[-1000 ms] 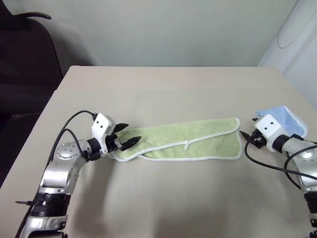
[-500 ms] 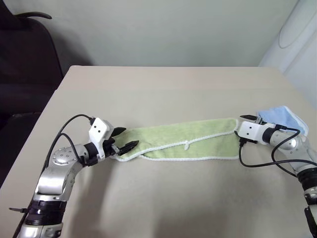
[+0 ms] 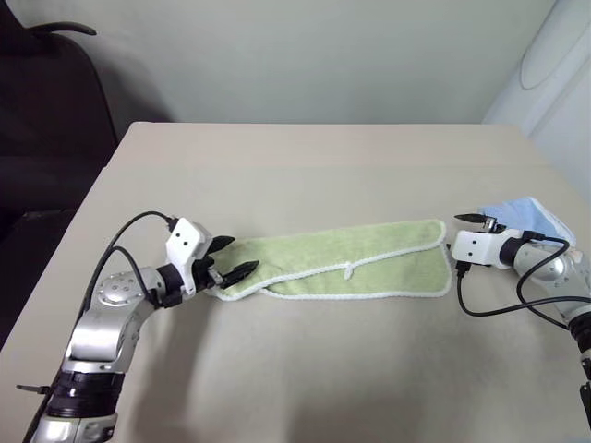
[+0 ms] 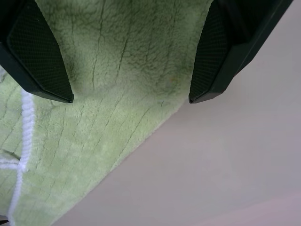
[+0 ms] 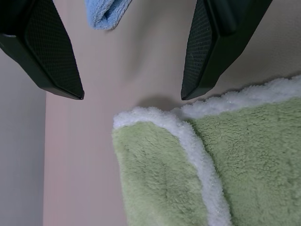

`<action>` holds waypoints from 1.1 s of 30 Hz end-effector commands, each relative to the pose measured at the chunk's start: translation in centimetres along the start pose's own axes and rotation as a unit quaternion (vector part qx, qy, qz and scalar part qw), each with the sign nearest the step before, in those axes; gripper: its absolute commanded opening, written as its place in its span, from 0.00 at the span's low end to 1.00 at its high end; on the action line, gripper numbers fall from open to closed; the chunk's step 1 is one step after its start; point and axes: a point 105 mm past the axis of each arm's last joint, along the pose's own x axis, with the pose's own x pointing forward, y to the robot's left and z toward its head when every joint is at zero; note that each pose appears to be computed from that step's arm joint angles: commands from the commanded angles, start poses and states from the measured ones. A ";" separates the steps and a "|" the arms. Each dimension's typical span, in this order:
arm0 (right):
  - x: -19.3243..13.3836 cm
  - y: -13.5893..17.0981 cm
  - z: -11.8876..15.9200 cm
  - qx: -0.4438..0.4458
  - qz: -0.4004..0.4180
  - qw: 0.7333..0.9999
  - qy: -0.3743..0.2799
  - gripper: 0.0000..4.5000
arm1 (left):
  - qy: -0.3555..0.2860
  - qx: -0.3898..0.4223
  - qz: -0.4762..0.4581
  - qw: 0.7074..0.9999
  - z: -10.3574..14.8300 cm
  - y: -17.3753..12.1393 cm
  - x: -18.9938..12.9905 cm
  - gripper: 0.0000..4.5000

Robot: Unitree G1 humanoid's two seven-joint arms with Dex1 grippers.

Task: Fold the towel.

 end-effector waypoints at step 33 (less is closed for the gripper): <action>0.1 -1.1 1.8 -0.048 -0.021 0.997 -0.052 0.01 | -0.013 0.026 -0.003 1.000 1.2 -0.2 0.4 0.95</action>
